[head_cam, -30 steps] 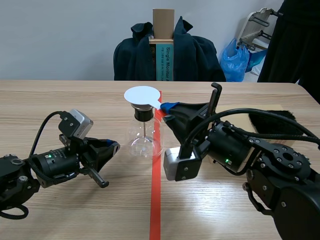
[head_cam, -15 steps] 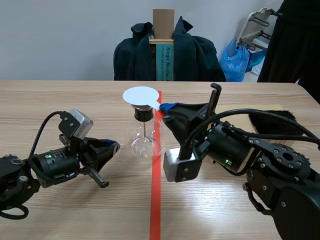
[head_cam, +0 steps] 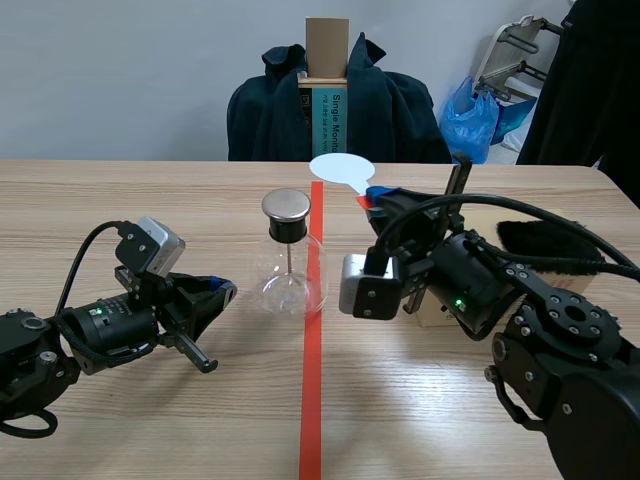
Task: Do the electroscope experiment.
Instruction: 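Move the plate toward and away from the electroscope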
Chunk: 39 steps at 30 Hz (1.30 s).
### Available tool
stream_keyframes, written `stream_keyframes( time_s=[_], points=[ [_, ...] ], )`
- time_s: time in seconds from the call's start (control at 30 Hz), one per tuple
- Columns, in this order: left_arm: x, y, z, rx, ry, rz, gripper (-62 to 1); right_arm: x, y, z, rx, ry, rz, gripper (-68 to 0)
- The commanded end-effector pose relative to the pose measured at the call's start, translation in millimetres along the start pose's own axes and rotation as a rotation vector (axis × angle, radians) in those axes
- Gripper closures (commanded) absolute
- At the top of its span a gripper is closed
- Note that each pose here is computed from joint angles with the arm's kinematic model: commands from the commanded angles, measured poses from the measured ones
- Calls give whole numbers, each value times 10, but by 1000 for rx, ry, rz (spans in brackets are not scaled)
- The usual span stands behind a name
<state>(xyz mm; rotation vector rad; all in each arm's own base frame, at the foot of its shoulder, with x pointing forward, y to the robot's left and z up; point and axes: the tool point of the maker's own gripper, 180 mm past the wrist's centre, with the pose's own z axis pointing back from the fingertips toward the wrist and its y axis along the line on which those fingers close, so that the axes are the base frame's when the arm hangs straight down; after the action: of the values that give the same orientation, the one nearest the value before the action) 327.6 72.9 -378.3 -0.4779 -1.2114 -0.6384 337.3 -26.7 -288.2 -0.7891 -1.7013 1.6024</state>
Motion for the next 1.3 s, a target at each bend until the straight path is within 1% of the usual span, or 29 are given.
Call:
stream_keyframes(
  time_s=[0.0,0.17,0.2,0.33,0.47,0.6,0.67,0.73,0.83,0.9,1.03,1.2,1.27],
  points=[
    [138,2,-32,1,-44,-3,-30,-142,-163,-23,-43,42,31,-8],
    [137,7,-32,4,-44,-4,-30,-359,-187,15,-48,138,33,-8],
    [137,7,-32,4,-44,-4,-30,-384,-184,21,-46,149,31,-8],
    [138,7,-32,4,-44,-4,-30,-410,-189,30,-49,160,20,-8],
    [138,7,-32,4,-44,-4,-30,-494,-243,96,-79,175,-15,-8],
    [138,7,-32,4,-44,-4,-30,-605,-496,220,-176,164,-45,-8],
    [138,7,-32,4,-44,-4,-30,-660,-674,298,-230,160,-63,-8],
    [138,7,-32,4,-44,-4,-30,-724,-908,390,-297,164,-81,-9],
    [138,7,-32,4,-44,-4,-30,-815,-1423,553,-458,178,-68,-8],
    [135,7,-32,4,-44,-4,-30,-858,-1788,678,-573,189,-36,-8],
    [135,5,-31,4,-44,-3,-30,-943,-2395,935,-751,236,37,-8],
    [88,-5,23,1,-32,-4,-30,-977,-2993,1274,-910,290,131,-8],
    [65,-33,99,-8,-26,-12,-30,-969,-3192,1416,-970,301,150,-8]
  ],
)
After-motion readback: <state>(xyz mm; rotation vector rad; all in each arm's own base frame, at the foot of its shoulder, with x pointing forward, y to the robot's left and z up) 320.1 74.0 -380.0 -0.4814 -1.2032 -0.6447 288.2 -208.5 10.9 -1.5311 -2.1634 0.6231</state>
